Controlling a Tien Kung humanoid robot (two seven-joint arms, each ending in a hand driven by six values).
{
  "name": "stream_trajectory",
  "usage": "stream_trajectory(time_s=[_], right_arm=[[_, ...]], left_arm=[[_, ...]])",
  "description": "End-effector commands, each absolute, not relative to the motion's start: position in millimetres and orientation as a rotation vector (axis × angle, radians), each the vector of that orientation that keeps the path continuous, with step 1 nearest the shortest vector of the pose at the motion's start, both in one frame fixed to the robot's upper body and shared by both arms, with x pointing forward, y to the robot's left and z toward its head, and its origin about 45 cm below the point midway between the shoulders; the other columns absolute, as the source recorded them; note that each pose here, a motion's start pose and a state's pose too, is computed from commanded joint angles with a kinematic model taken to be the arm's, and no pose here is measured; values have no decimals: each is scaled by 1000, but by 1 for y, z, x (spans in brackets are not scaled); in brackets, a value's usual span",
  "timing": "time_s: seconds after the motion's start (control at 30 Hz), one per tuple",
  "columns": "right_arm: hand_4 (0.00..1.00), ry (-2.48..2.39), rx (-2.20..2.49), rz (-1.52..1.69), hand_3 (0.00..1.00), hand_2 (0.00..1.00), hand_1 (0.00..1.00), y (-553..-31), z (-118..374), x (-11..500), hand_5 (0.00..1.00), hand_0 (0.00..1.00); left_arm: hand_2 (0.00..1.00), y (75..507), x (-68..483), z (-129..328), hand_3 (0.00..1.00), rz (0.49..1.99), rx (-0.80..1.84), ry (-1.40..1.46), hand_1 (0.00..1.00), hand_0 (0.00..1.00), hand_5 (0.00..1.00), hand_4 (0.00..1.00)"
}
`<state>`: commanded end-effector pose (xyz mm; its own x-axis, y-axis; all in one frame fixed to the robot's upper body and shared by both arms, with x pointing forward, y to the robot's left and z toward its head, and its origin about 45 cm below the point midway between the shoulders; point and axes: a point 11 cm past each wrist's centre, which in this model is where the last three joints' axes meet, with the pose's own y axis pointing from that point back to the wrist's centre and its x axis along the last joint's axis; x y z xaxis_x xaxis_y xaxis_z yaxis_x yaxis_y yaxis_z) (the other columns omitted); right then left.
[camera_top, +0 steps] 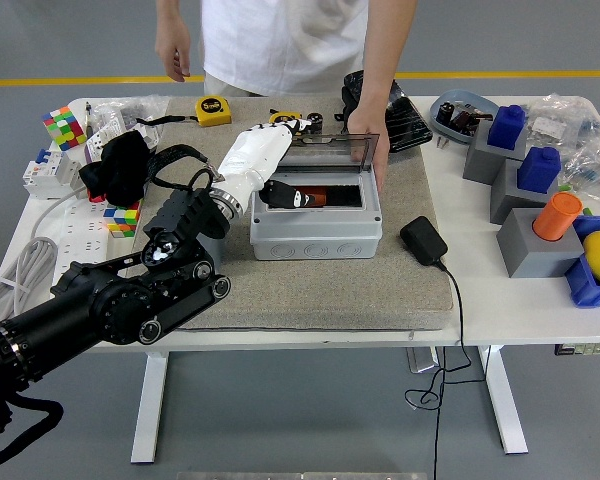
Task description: Fetch the battery,place it into the box,close the lid of the box
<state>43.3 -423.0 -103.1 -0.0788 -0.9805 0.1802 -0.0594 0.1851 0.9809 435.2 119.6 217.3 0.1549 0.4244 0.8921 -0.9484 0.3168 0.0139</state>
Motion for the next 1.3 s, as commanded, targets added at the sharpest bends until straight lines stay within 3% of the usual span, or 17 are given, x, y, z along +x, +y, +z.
stream_trajectory(time_s=[0.57,0.87,1.1,1.3], right_arm=[[998,-1395,1082,-1096,703,719,726,-422,-104,42,704,702],[998,-1391,1077,-1098,703,719,726,-423,-104,40,704,702],[998,-1395,1083,-1101,703,719,727,-420,-104,41,704,703],[998,-1392,1076,-1101,703,719,726,-422,-104,39,705,702]], left_arm=[[767,103,391,200,803,996,616,-866,789,768,108,998],[758,101,387,217,791,1027,527,-835,780,763,110,998],[753,112,385,184,792,1008,622,-784,779,760,113,997],[752,113,380,183,791,1011,611,-765,778,759,115,995]])
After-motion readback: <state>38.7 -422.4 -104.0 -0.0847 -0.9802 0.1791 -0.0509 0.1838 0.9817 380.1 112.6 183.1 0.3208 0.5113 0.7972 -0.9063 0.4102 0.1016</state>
